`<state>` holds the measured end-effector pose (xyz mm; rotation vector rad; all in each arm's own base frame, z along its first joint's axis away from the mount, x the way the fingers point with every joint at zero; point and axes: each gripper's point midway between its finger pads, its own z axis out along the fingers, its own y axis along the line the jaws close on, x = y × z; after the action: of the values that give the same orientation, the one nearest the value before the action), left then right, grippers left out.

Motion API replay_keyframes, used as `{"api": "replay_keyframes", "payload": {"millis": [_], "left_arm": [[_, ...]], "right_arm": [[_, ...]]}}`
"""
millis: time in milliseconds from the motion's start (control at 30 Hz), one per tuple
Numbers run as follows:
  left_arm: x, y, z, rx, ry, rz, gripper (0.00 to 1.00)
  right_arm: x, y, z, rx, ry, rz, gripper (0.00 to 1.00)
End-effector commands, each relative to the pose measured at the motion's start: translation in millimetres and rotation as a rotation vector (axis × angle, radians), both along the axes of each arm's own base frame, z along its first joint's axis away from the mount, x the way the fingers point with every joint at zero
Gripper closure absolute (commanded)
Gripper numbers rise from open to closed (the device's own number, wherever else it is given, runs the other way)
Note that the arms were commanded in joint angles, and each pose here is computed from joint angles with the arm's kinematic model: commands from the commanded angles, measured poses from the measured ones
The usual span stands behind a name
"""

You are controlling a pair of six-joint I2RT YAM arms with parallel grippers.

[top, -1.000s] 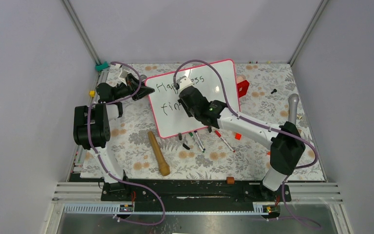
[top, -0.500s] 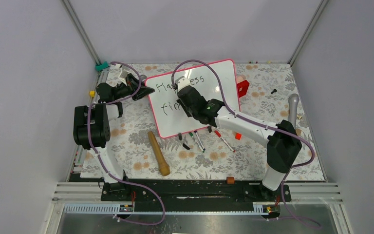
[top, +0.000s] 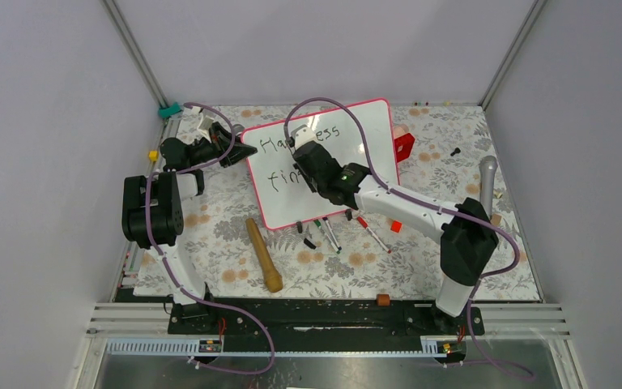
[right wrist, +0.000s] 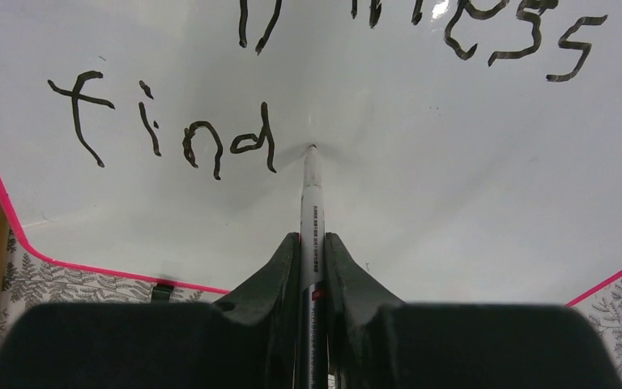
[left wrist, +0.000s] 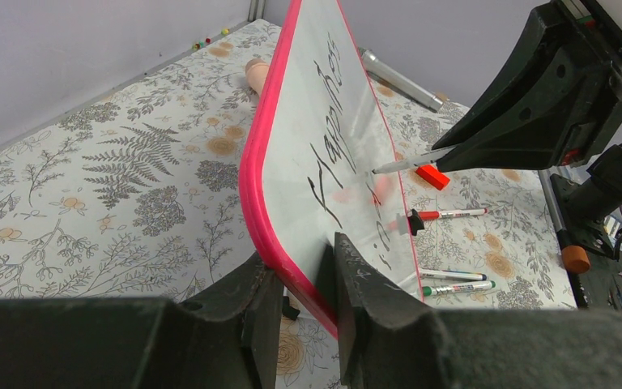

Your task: Write a sentence on the whiteboard

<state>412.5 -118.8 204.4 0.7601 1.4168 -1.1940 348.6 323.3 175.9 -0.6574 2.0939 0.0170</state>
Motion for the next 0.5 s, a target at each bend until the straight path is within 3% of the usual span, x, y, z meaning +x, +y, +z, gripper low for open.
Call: {"api": "replay_keyframes", "payload": {"millis": [0, 467], "left_arm": [[-49, -12, -32, 0.16, -0.184, -0.277, 1.0], [-48, -12, -33, 0.16, -0.181, -0.278, 1.0]], "right_arm": [[16, -2, 15, -0.002, -0.053, -0.05, 1.0], [19, 5, 4, -0.015, -0.035, -0.028, 1.0]]}}
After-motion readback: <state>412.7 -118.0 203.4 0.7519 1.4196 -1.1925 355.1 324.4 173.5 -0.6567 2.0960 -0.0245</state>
